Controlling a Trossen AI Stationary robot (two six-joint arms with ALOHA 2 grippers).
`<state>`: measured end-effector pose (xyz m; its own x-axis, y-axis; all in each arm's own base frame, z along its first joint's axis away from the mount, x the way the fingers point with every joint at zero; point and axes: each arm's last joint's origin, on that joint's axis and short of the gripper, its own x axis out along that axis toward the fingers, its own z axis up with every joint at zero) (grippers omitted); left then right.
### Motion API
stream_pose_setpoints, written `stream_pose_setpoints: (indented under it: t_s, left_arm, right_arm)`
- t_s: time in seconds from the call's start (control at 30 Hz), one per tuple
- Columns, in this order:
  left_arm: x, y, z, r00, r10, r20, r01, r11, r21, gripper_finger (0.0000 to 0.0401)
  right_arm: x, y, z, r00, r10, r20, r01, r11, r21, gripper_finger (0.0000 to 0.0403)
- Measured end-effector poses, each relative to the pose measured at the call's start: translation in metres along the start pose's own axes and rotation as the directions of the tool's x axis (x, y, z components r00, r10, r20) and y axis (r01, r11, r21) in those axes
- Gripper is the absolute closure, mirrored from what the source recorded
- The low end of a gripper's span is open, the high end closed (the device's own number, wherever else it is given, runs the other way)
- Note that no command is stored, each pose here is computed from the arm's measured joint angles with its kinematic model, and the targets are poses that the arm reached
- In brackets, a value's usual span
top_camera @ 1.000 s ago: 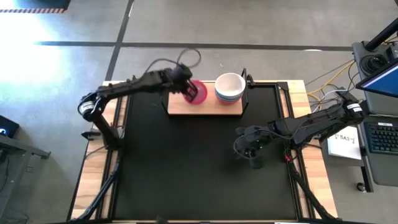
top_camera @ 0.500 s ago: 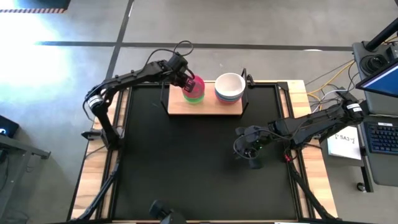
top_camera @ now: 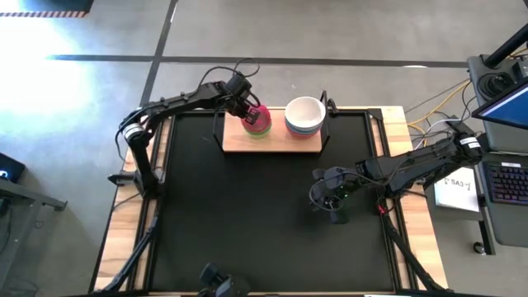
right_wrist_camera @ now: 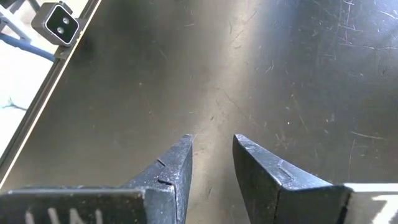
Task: Place and stack bowls onto a shelf
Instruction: Stack the transparent red bowl on top of the transparent green bowl, then return to Home Position
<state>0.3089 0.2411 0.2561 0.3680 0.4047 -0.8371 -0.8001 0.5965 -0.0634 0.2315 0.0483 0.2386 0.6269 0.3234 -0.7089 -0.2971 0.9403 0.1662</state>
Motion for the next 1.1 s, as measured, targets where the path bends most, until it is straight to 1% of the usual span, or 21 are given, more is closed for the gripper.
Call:
stream_pose_setpoints:
  t_s: [0.37,0.53,0.7,0.9,1.0,1.1]
  left_arm:
    - [0.003,0.001,0.000,1.000,0.006,-0.004,-0.006,1.000,-0.001,0.0396]
    - [0.003,0.001,0.000,1.000,0.003,-0.005,-0.003,1.000,-0.001,0.0366]
    - [0.000,0.001,0.001,1.000,-0.007,-0.009,0.007,1.000,0.020,0.0321]
    - [-0.021,-0.003,0.010,1.000,-0.011,0.001,0.011,0.997,0.077,0.0282]
    - [-0.031,-0.009,0.011,0.999,-0.026,0.023,0.023,0.995,0.095,0.0276]
    - [-0.046,-0.015,0.009,0.998,-0.040,0.049,0.033,0.990,0.135,0.0275]
  right_arm:
    - [0.000,0.000,0.000,1.000,0.000,0.000,0.000,1.000,0.000,0.0298]
    - [0.000,0.000,0.000,1.000,0.000,0.000,0.000,1.000,-0.001,0.0298]
    - [0.000,0.000,0.000,1.000,0.000,0.001,0.000,1.000,-0.001,0.0298]
    - [0.000,0.000,0.000,1.000,0.001,0.001,-0.001,1.000,0.000,0.0298]
    - [0.000,0.000,0.000,1.000,0.001,0.001,-0.001,1.000,-0.002,0.0298]
    - [0.000,0.000,0.000,1.000,0.001,0.001,-0.001,1.000,-0.001,0.0298]
